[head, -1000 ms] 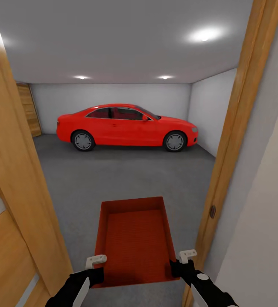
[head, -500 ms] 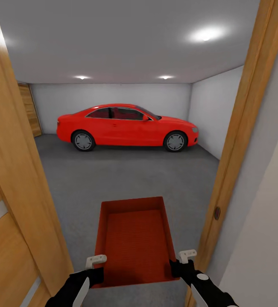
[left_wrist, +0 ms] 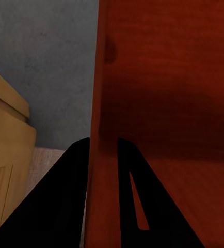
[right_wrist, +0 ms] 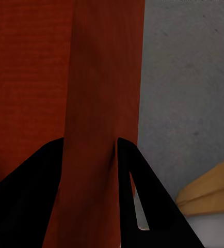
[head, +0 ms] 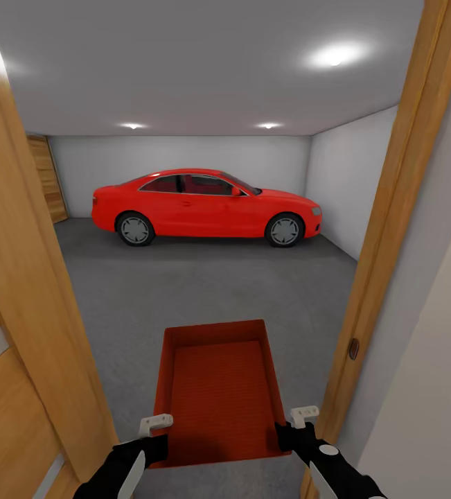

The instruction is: Move the two storage containers from the living room to the garage. In the garage, place one container on the floor and stack the other container on top of it (either order is fine).

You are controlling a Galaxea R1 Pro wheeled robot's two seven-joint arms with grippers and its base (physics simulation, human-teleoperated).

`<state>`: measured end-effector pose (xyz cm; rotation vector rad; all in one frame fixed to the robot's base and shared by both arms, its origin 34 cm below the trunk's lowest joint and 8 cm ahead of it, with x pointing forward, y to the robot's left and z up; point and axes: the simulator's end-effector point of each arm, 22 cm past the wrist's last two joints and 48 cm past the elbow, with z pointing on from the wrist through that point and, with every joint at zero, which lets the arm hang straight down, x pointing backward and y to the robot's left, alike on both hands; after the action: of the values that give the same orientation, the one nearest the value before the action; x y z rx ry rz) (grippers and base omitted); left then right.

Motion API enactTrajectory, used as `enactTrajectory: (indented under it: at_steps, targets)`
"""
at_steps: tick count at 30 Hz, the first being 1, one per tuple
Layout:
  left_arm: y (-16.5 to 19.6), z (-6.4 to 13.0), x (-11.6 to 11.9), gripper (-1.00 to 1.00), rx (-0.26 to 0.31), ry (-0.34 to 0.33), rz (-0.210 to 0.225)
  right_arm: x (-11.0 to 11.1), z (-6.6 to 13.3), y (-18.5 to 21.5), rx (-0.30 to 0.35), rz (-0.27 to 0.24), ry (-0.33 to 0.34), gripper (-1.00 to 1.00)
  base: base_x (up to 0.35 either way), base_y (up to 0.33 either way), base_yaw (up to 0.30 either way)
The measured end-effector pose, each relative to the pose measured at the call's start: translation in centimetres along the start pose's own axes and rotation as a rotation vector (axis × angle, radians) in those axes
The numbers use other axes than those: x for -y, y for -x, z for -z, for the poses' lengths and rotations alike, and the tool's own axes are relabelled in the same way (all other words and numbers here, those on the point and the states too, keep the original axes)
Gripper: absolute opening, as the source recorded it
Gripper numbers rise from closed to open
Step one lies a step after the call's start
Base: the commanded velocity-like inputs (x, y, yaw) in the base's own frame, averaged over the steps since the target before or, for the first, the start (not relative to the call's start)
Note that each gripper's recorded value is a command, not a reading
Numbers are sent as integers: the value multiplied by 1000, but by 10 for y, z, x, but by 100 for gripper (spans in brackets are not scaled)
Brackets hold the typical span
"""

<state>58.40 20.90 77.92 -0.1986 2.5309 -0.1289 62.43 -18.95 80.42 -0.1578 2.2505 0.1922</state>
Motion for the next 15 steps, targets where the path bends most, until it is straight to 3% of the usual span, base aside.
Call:
enactTrajectory:
  at_steps: [15]
  targets:
    - [0, 0, 0, -100, 0, 0, 0, 0, 0, 0, 0, 0, 0, -100, 310, 0, 0]
